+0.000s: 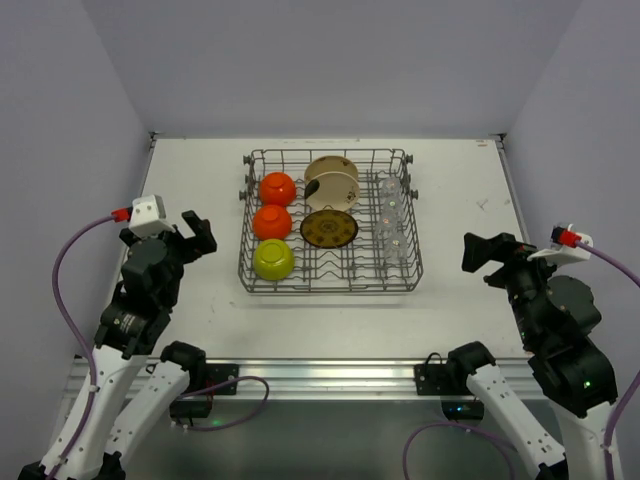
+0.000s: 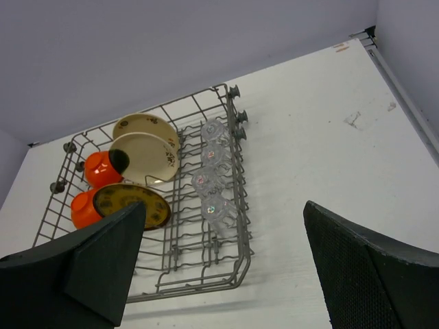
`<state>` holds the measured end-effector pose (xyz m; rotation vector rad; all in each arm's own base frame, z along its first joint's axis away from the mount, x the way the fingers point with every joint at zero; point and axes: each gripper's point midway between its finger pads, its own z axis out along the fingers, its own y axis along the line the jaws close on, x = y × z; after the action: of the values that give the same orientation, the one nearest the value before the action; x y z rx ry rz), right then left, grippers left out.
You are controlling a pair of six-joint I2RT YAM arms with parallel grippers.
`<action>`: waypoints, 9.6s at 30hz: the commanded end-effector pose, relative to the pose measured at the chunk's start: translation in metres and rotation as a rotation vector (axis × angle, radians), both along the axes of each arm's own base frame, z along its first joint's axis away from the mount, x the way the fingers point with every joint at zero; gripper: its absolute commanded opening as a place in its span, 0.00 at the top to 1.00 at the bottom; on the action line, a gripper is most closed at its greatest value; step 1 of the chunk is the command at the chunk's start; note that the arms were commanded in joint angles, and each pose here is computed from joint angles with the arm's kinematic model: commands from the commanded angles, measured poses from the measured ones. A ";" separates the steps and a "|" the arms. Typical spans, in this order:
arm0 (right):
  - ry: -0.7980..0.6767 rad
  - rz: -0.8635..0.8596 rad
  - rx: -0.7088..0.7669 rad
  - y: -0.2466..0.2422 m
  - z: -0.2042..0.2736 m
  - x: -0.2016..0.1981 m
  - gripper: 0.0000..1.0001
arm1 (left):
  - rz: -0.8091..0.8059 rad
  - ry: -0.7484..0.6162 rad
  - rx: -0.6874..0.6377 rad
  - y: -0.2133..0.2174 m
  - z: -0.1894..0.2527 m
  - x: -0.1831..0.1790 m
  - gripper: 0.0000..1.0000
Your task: Unload the mixed dishes from the dish rack
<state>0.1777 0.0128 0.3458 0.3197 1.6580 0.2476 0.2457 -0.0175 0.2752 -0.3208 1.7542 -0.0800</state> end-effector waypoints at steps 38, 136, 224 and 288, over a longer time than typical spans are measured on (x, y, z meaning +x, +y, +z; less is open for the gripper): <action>0.198 0.992 -0.927 0.261 -0.118 0.194 0.22 | -0.090 -0.007 0.008 -0.018 -0.004 0.012 0.00; 0.047 1.267 0.310 0.235 0.028 0.047 1.00 | -1.390 -0.238 -0.521 -0.246 0.095 -0.042 0.52; -0.058 0.897 -0.437 0.215 -0.044 0.202 0.01 | 0.104 0.254 -0.470 0.001 -0.065 0.112 0.00; -0.070 1.076 -1.252 0.245 -0.173 0.320 1.00 | -0.167 0.181 -0.120 -0.019 -0.049 0.011 0.00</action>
<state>0.4951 0.2616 0.1452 -1.5130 1.5584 0.0092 0.2561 -0.0328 0.2214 -0.3207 1.9767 -0.2766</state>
